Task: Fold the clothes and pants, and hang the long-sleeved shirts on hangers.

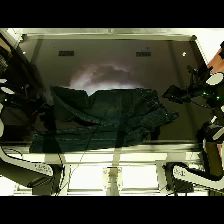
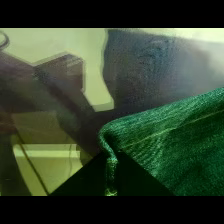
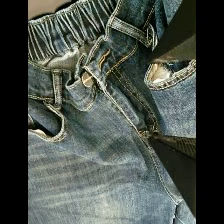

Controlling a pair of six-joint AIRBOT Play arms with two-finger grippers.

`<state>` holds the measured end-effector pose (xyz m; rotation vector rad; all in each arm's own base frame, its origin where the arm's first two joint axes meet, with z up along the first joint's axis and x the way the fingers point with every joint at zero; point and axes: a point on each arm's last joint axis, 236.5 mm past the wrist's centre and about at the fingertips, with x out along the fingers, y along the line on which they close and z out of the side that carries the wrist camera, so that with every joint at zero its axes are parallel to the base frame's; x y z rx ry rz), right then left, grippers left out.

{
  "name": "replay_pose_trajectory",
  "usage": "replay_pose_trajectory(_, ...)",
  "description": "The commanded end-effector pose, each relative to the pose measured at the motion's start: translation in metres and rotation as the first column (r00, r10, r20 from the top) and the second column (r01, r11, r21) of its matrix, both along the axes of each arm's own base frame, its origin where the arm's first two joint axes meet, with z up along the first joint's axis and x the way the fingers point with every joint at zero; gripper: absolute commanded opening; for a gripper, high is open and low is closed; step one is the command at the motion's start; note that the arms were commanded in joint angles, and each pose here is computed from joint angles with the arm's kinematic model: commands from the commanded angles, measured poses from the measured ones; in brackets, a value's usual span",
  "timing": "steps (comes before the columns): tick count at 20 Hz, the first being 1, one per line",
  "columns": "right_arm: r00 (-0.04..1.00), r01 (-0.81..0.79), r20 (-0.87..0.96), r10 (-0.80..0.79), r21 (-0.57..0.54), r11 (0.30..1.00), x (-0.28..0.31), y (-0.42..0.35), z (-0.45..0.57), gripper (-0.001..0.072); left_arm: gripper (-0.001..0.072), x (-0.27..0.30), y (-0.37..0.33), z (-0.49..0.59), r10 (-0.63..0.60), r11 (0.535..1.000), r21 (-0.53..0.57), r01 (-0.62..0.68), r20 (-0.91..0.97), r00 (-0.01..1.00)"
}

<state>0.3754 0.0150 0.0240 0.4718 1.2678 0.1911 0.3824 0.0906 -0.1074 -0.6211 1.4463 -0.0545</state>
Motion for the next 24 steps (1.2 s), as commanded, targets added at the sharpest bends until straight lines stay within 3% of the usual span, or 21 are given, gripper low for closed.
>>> replay_pose_trajectory(1,1.0,0.012,0.024,-0.011,-0.025,1.0,0.006,-0.006,0.0,0.0476,0.0028,-0.006,-0.005,0.002,-0.027,1.0,-0.016,0.027,-0.017,0.999)
replay_pose_trajectory(8,0.996,0.086,0.037,-0.083,-0.082,0.993,0.034,-0.05,-0.019,0.0477,0.0028,0.012,0.061,0.081,0.139,0.982,0.1,-0.159,0.186,0.973)
replay_pose_trajectory(14,0.996,0.025,-0.08,-0.027,-0.015,1.0,0.062,-0.04,-0.099,0.0476,0.0027,0.028,0.083,0.178,0.197,0.944,0.179,-0.276,0.364,0.91)
replay_pose_trajectory(19,0.998,-0.058,-0.037,0.06,0.07,0.996,0.093,-0.012,-0.117,0.0476,0.0027,0.021,0.077,0.195,0.2,0.944,0.174,-0.28,0.371,0.907)
replay_pose_trajectory(24,0.994,-0.102,0.042,0.1,0.051,0.993,0.129,0.007,-0.108,0.0469,0.0027,0.019,0.075,0.193,0.2,0.947,0.17,-0.274,0.359,0.912)
